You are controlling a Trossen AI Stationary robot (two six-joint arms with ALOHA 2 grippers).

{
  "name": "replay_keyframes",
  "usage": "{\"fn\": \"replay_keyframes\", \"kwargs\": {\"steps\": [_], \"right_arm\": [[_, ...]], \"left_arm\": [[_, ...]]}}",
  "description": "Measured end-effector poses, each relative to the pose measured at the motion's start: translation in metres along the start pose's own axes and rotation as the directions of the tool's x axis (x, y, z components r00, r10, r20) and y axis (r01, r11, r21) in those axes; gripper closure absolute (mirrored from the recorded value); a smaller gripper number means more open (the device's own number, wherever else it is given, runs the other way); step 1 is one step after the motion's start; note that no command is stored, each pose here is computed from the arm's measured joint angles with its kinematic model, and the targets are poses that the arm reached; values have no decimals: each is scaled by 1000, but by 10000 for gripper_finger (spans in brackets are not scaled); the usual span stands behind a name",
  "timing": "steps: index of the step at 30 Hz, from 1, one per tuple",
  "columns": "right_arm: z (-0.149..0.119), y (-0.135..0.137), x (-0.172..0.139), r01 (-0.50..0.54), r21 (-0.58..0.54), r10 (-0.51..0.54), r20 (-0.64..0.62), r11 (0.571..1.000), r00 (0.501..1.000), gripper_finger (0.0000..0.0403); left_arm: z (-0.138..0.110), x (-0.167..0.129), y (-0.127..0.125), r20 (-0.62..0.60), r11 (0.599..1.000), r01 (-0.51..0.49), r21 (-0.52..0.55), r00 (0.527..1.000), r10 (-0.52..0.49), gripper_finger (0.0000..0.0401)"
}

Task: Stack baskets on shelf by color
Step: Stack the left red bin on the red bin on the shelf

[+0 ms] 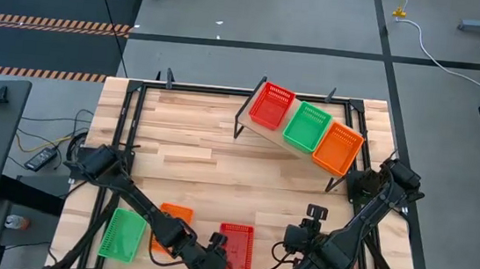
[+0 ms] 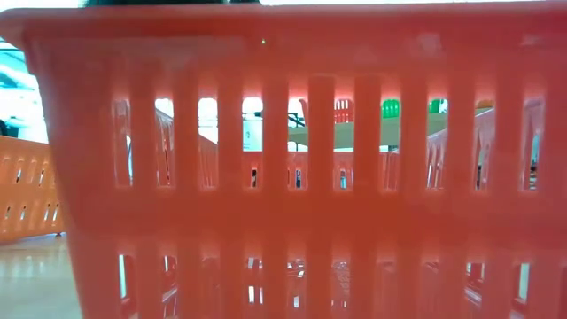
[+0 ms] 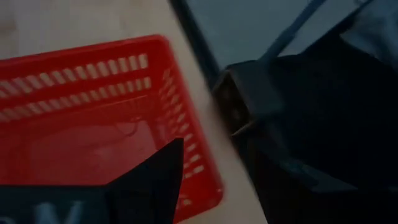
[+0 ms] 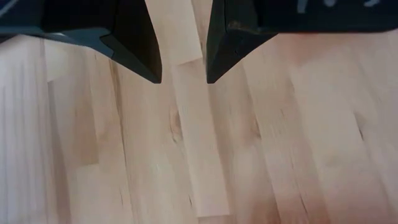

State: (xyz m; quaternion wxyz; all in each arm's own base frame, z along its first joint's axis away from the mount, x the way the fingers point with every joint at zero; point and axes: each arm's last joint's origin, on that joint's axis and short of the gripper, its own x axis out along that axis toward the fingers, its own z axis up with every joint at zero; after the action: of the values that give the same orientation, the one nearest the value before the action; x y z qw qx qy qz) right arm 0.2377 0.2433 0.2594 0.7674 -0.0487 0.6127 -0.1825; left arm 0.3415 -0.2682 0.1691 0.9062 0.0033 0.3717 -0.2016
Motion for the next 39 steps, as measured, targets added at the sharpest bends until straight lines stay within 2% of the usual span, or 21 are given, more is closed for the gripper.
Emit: {"fn": "replay_keyframes", "kwargs": {"steps": [7, 13, 18, 24, 32, 36, 39], "right_arm": [[0, 0, 0, -2, 11, 2, 1, 1000, 1000, 270], [0, 0, 0, -4, 36, 4, 2, 999, 1000, 270], [0, 0, 0, -6, 80, 6, 3, 997, 1000, 270], [0, 1, 0, -11, 143, 10, 6, 990, 1000, 270], [1, 2, 0, -22, 173, 20, 12, 985, 1000, 270], [2, 3, -1, -37, 179, 34, 20, 983, 999, 270], [3, 5, -1, -57, 178, 52, 32, 982, 998, 270]], "left_arm": [[-13, 10, 15, -83, 989, -146, -14, 986, 145, 216], [-15, 12, 29, -102, 966, -259, -23, 961, 255, 229], [-12, 10, 39, -101, 958, -286, 22, 953, 287, 285], [-10, 1, 47, -148, 951, -297, 84, 940, 307, 386], [2, -38, 59, -205, 925, -347, 152, 905, 373, 395], [17, -76, 68, -177, 884, -416, 213, 873, 454, 395], [29, -111, 75, -131, 838, -460, 294, 849, 512, 395]]}}
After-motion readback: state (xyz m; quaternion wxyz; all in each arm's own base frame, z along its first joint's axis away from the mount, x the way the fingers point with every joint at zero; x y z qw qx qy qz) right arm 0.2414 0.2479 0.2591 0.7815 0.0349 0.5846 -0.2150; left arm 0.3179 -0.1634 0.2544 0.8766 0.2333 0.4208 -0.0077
